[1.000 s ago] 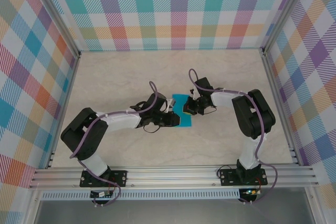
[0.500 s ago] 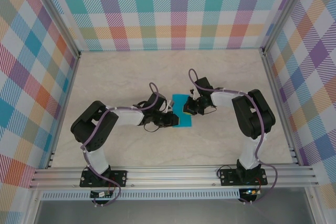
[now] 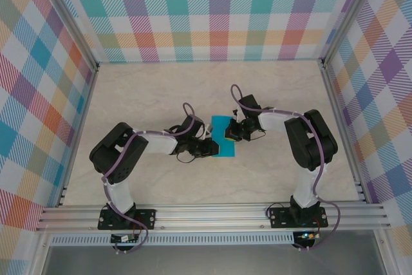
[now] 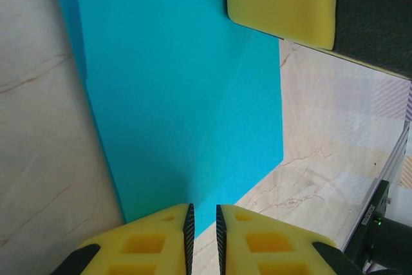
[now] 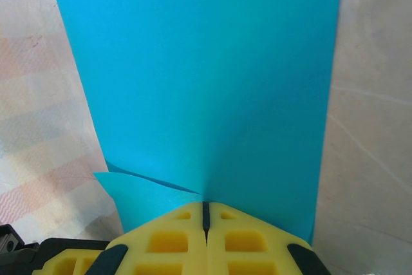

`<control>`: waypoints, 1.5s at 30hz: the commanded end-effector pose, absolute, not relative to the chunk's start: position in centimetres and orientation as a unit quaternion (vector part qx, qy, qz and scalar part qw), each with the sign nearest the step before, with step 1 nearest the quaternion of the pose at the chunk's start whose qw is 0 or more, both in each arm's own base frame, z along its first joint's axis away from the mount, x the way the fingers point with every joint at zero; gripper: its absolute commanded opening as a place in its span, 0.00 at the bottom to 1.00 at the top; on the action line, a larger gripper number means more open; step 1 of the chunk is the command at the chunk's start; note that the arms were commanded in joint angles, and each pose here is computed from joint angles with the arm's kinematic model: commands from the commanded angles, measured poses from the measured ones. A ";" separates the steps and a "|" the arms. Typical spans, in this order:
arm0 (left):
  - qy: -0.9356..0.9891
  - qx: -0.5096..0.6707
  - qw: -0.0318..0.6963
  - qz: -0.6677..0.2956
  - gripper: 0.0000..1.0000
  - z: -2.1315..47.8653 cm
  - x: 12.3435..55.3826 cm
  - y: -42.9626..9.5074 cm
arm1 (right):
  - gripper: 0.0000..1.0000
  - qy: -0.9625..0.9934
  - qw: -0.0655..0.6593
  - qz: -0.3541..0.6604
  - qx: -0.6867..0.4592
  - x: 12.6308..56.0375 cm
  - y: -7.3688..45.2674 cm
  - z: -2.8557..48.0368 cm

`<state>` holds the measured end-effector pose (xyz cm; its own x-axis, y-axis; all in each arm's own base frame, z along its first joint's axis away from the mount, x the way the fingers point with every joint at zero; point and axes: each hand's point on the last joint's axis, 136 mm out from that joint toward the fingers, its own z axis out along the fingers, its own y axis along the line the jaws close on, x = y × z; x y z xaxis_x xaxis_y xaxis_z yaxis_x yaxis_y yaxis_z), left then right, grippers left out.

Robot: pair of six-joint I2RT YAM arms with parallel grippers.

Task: Fold a paper plane with a square sheet of paper (fold left side to right side)
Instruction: Fold the triangle a second time at the center of the table, then turn over the paper at the center of the table.

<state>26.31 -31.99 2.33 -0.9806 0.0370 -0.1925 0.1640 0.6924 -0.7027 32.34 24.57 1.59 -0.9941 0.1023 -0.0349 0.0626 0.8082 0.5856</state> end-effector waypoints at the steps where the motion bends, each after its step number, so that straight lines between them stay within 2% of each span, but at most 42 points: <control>1: 0.938 0.034 0.056 -0.341 0.19 0.0 24.4 -29.1 | 0.01 0.963 0.003 0.266 0.053 31.0 23.2 -0.1; 9: 0.940 0.022 0.041 -0.338 0.19 -0.8 22.3 -27.5 | 0.01 0.960 0.000 0.275 0.054 31.0 23.5 -0.2; 13: 0.932 0.023 0.062 -0.356 0.19 1.3 22.9 -27.6 | 0.01 0.956 -0.001 0.287 0.053 31.0 23.9 -0.1; 15: 0.928 0.025 0.077 -0.365 0.23 2.7 23.5 -27.7 | 0.01 0.951 0.009 0.304 0.051 31.3 24.3 0.6; 17: 0.924 0.025 0.090 -0.371 0.27 4.1 24.4 -27.8 | 0.06 0.945 0.026 0.323 0.043 32.0 24.9 2.0; 21: 0.912 0.019 0.116 -0.392 0.42 6.3 26.7 -28.0 | 0.26 0.936 0.072 0.345 0.014 33.6 25.8 6.1; 26: 0.903 0.023 0.131 -0.408 0.54 7.5 29.4 -29.2 | 0.59 0.940 0.126 0.317 -0.006 34.0 24.4 10.0; 33: 0.901 0.020 0.125 -0.416 0.59 6.4 31.8 -30.8 | 0.78 0.949 0.138 0.282 -0.005 30.8 21.7 10.3; 35: 0.902 0.020 0.119 -0.415 0.59 5.7 32.2 -31.2 | 0.83 0.950 0.135 0.283 -0.006 29.5 21.1 9.9; 37: 0.900 0.022 0.115 -0.420 0.54 5.5 32.6 -31.7 | 0.84 0.947 0.127 0.296 -0.010 28.4 21.2 9.8; 42: 0.908 0.011 0.129 -0.397 0.27 4.9 33.5 -31.2 | 0.83 0.930 0.096 0.355 -0.009 27.5 22.9 9.1; 45: 0.912 0.007 0.143 -0.385 0.20 5.0 33.4 -30.5 | 0.77 0.923 0.081 0.376 0.008 28.2 24.0 8.5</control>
<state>32.29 -31.20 3.76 -0.9742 -0.0654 -0.2160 0.1108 0.6955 -0.7099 27.49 22.34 8.13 -0.9842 0.0677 -0.1638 -0.0503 0.7795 0.6244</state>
